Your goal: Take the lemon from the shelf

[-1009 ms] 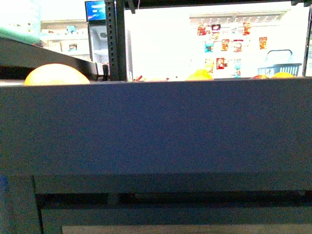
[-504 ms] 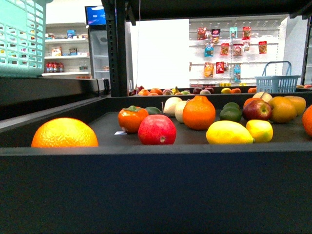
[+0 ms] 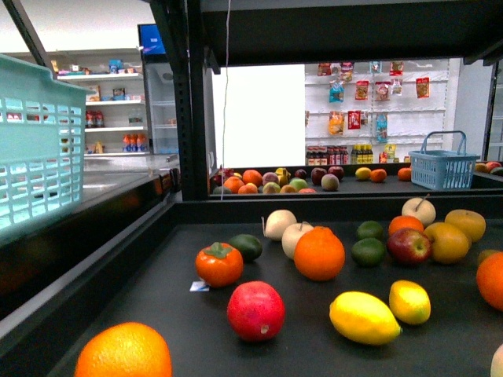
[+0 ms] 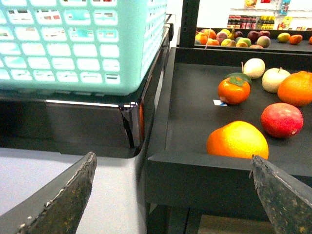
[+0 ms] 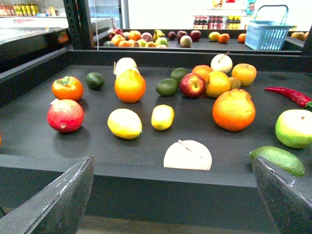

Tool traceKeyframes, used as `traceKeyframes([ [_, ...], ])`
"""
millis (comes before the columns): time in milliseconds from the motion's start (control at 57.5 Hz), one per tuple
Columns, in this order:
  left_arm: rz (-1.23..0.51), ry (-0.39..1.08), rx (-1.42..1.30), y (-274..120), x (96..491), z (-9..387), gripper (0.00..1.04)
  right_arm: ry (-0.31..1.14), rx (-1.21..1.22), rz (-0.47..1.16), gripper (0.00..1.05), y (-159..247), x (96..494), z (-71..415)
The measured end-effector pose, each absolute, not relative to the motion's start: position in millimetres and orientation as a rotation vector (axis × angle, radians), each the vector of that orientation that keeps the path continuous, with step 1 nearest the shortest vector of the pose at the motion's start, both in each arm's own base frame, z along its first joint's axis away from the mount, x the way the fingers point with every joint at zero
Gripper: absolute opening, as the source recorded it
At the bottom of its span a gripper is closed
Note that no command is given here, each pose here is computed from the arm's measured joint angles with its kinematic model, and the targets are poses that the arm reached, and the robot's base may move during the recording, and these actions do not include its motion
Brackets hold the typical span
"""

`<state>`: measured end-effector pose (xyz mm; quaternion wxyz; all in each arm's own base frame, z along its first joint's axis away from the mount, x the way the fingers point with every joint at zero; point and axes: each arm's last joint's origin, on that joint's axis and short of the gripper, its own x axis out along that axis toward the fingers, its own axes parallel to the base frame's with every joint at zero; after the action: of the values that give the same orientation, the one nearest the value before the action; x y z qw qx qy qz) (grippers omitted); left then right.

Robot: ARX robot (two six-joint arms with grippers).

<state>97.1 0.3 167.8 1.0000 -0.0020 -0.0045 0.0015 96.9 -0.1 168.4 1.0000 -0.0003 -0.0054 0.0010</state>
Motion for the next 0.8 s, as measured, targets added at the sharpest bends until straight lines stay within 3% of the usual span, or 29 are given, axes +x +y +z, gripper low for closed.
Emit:
traceKeyframes([
  [800,0.003,-0.009,-0.004,0.2,97.1,167.8,0.97,-0.011,-0.001,0.001,0.97,-0.1,96.9,168.4],
])
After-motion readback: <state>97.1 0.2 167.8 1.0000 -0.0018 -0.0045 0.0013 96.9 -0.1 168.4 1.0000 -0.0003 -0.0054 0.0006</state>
